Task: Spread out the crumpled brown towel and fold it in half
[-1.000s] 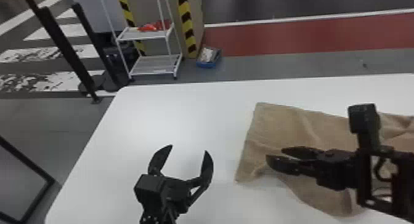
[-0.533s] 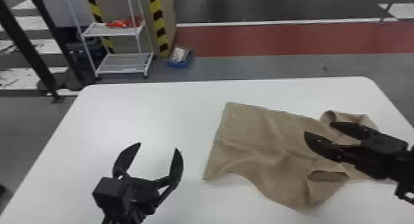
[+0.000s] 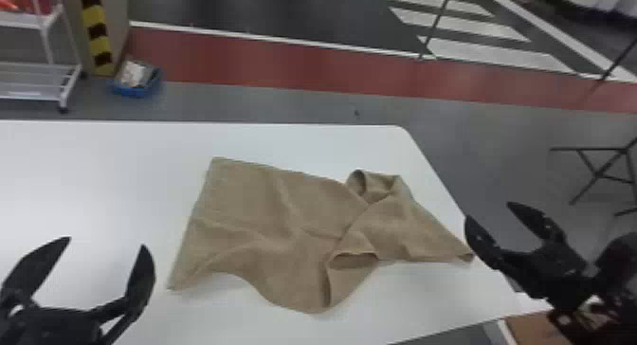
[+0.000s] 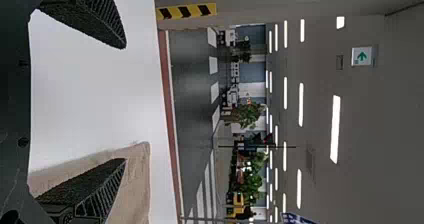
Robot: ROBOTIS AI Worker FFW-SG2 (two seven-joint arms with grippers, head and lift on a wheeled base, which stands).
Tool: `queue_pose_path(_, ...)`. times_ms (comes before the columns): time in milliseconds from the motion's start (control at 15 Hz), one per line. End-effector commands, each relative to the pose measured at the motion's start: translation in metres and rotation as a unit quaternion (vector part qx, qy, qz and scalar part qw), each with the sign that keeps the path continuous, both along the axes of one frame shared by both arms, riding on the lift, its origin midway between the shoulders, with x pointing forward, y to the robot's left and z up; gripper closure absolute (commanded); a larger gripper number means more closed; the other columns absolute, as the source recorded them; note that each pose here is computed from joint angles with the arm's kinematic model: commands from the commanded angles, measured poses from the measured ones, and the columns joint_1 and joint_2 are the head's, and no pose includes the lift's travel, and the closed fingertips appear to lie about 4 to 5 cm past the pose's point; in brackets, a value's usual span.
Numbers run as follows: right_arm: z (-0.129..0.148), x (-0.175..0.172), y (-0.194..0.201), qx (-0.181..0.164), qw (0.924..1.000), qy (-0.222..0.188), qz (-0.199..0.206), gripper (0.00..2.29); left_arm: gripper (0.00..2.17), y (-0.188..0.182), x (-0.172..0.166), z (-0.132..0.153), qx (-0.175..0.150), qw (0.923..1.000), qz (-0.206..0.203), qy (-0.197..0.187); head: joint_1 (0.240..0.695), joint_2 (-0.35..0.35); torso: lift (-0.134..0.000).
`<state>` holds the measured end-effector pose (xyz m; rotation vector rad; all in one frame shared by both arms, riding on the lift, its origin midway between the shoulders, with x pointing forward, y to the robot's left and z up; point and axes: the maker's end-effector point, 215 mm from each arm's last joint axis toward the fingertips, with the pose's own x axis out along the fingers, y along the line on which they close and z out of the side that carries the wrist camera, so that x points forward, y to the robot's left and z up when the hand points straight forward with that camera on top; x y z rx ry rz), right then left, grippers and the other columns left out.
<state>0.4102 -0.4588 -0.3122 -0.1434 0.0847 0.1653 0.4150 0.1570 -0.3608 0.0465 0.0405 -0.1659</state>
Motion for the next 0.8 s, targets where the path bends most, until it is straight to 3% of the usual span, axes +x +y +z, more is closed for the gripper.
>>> queue_pose_path(0, -0.016, -0.029, -0.039, -0.025, 0.9992, -0.006, -0.031, 0.06, 0.07, -0.012, -0.004, -0.004, -0.012, 0.9999, -0.008, 0.008, 0.695, -0.350, -0.125)
queue_pose_path(200, -0.030, -0.054, -0.048, -0.034, 0.9983, -0.008, -0.046, 0.07, 0.08, -0.033, -0.004, -0.020, -0.025, 0.9990, -0.027, 0.024, 0.695, -0.350, -0.125)
queue_pose_path(333, -0.032, -0.061, -0.046, -0.035, 0.9981, -0.013, -0.049, 0.07, 0.27, -0.048, -0.003, -0.036, -0.019, 0.9978, -0.043, 0.047, 0.695, -0.350, -0.125)
queue_pose_path(533, -0.027, -0.068, -0.048, -0.033, 0.9979, -0.024, -0.052, 0.07, 0.30, -0.069, -0.006, -0.076, 0.002, 0.9920, -0.062, 0.110, 0.695, -0.350, -0.125)
queue_pose_path(733, -0.026, -0.075, -0.051, -0.033, 0.9976, -0.027, -0.055, 0.07, 0.30, -0.072, -0.006, -0.082, 0.008, 0.9904, -0.065, 0.122, 0.695, -0.350, -0.125)
